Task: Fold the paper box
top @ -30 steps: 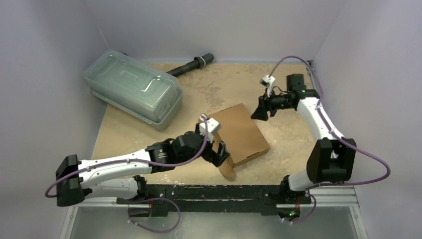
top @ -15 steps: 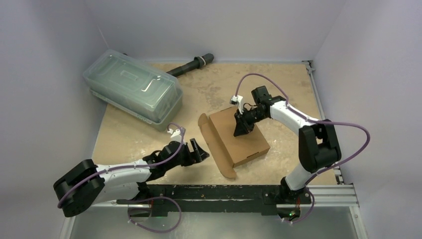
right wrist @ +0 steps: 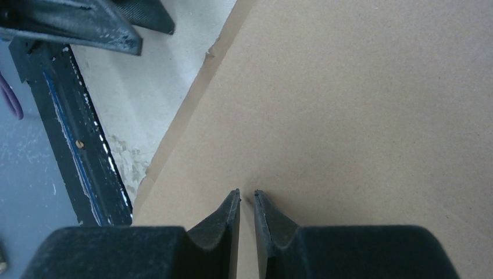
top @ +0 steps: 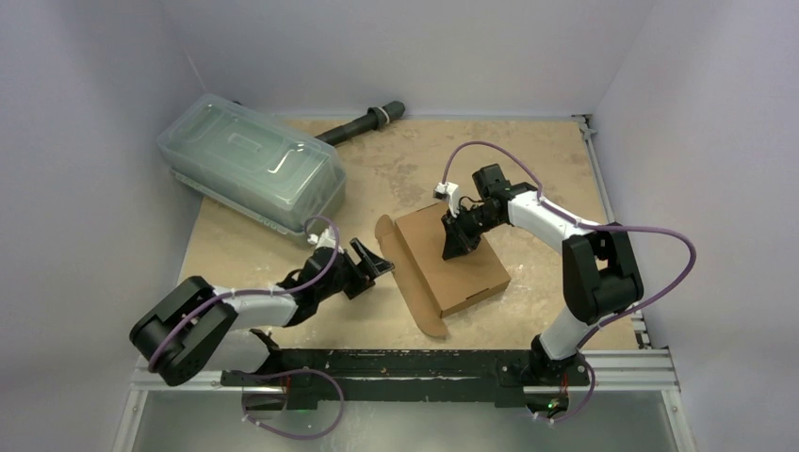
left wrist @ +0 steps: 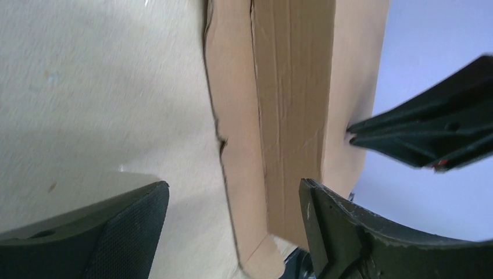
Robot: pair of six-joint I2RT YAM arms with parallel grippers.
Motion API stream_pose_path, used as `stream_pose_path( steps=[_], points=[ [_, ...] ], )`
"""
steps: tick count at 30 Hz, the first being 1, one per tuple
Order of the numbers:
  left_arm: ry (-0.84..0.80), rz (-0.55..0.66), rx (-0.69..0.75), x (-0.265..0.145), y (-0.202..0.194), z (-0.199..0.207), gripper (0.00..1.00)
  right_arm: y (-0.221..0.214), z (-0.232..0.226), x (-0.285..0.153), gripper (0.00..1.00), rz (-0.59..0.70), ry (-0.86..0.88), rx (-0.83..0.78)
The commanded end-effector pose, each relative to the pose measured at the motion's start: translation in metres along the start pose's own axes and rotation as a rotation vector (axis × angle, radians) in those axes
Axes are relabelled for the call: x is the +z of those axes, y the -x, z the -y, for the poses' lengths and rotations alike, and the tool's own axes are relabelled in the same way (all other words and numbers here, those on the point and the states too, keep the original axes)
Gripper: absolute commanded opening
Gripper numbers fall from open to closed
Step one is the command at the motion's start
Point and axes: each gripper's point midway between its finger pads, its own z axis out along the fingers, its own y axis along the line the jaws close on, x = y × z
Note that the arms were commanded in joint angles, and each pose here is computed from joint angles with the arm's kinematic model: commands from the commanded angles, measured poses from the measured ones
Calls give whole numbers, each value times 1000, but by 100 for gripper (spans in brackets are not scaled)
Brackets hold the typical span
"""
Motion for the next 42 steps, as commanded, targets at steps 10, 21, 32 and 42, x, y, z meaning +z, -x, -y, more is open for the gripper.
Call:
stream_pose_path(
  steps=[10,21,32,42],
  points=[
    [45,-67,-122,38,-2,-3,82,-20,20,7,19,-81,-77,28],
    [189,61,374,37,48,-6,83,-18,16,6,21,-74,-63,25],
    [158,108,448,56,97,-5,59,-17,16,6,21,-72,-59,26],
    [153,49,381,81,88,-9,37,-16,15,6,21,-71,-53,27]
  ],
)
